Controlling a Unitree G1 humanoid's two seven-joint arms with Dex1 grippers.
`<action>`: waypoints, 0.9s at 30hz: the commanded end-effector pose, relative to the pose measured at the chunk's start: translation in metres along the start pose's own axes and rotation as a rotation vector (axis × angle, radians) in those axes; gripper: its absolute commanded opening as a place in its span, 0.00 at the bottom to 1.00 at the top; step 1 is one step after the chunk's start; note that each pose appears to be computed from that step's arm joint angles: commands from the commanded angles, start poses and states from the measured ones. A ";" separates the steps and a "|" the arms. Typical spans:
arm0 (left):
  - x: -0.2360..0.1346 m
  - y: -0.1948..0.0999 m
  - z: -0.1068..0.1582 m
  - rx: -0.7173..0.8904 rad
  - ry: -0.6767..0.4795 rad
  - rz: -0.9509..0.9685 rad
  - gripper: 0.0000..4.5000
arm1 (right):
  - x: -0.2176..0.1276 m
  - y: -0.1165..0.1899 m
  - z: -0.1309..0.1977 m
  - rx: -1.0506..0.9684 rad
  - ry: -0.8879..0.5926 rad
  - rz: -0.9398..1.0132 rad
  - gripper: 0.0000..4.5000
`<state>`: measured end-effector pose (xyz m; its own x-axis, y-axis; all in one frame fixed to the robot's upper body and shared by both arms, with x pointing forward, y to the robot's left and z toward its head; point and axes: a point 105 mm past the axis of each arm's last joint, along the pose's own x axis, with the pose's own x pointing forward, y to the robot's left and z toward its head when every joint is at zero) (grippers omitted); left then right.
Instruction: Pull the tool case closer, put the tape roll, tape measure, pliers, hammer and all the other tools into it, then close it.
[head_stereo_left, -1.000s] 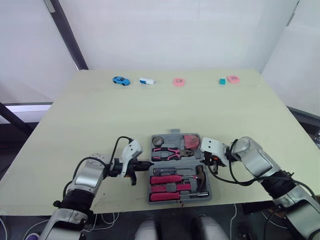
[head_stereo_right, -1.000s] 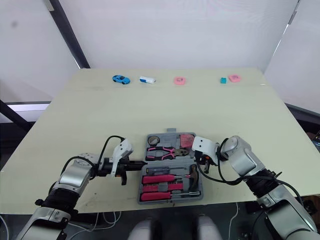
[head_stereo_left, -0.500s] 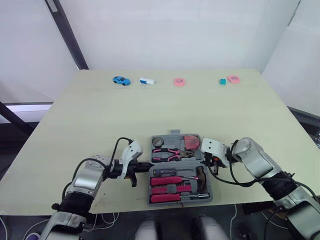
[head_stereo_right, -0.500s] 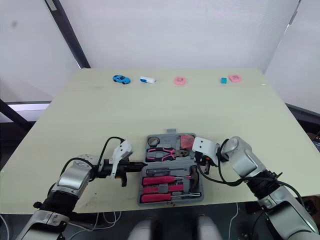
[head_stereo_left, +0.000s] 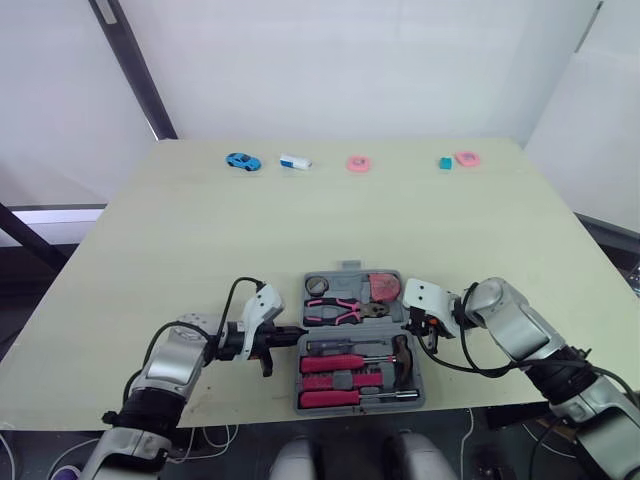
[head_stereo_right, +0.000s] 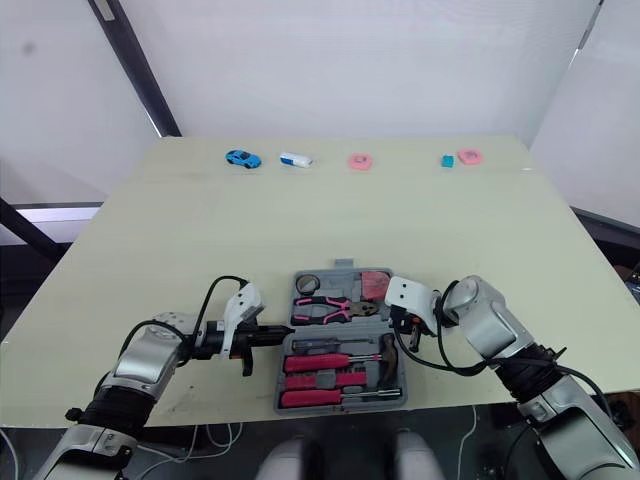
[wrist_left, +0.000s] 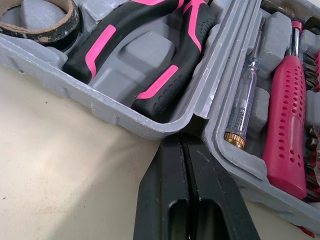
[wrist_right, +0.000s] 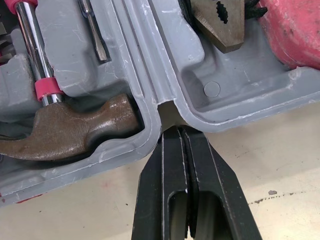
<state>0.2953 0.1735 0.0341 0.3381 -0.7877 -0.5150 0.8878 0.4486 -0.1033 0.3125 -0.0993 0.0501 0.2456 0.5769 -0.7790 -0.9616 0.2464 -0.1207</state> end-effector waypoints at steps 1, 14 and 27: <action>0.004 0.000 -0.006 0.028 -0.013 0.026 0.00 | 0.000 0.005 0.018 -0.013 -0.099 0.010 0.00; -0.063 -0.005 0.000 -0.023 -0.381 0.133 0.19 | -0.073 -0.011 -0.028 0.153 -0.455 -0.217 0.18; -0.125 -0.012 -0.028 -0.084 -0.361 0.272 0.98 | -0.150 0.017 -0.083 0.317 -0.453 -0.334 0.98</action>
<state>0.2314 0.2751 0.0607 0.6428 -0.7303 -0.2311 0.7246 0.6776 -0.1259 0.2493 -0.2454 0.0975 0.6039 0.6796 -0.4164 -0.7576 0.6518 -0.0348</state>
